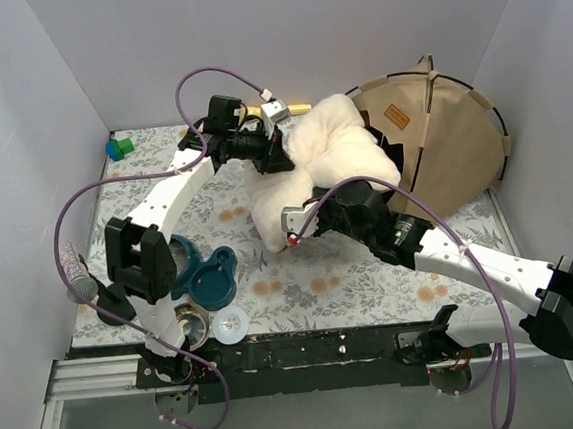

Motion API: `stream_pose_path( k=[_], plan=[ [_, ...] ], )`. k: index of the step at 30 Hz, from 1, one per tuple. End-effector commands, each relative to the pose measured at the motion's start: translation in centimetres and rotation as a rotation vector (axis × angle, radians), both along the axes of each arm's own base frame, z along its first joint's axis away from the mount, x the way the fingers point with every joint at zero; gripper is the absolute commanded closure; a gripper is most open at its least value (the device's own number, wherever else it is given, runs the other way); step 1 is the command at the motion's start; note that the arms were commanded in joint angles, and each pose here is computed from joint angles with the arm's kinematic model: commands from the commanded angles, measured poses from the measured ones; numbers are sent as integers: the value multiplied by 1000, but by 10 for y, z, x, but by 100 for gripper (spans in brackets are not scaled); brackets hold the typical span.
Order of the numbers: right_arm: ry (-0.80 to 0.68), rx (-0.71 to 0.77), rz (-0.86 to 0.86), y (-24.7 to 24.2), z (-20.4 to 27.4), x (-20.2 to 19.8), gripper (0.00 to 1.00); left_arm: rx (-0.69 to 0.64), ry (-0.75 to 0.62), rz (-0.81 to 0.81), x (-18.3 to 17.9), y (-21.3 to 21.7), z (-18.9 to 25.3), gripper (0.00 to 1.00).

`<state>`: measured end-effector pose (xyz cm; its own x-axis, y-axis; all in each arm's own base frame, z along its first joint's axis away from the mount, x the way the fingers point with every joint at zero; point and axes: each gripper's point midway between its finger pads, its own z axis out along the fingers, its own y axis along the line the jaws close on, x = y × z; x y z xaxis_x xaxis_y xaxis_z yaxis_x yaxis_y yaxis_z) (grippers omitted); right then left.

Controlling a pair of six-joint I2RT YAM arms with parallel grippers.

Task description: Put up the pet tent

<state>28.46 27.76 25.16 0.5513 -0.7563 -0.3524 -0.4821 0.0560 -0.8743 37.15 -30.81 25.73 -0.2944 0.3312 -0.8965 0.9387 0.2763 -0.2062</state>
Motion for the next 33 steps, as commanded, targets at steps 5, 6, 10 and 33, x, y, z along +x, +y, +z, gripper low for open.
stream_pose_path(
  k=[5, 6, 10, 33],
  plan=[
    [70, 158, 47, -3, 24, -18, 99, -58, 159, -288, -76, -27, 6, 100],
    [83, 169, 53, -3, 25, -24, 99, -61, 167, -312, -87, -30, 7, 100],
    [73, 163, 32, -3, 22, -24, 99, -50, 155, -300, -93, -40, -1, 100],
    [167, 235, -317, -80, -18, 152, 99, -41, 150, -47, 5, -82, -14, 100]
  ],
)
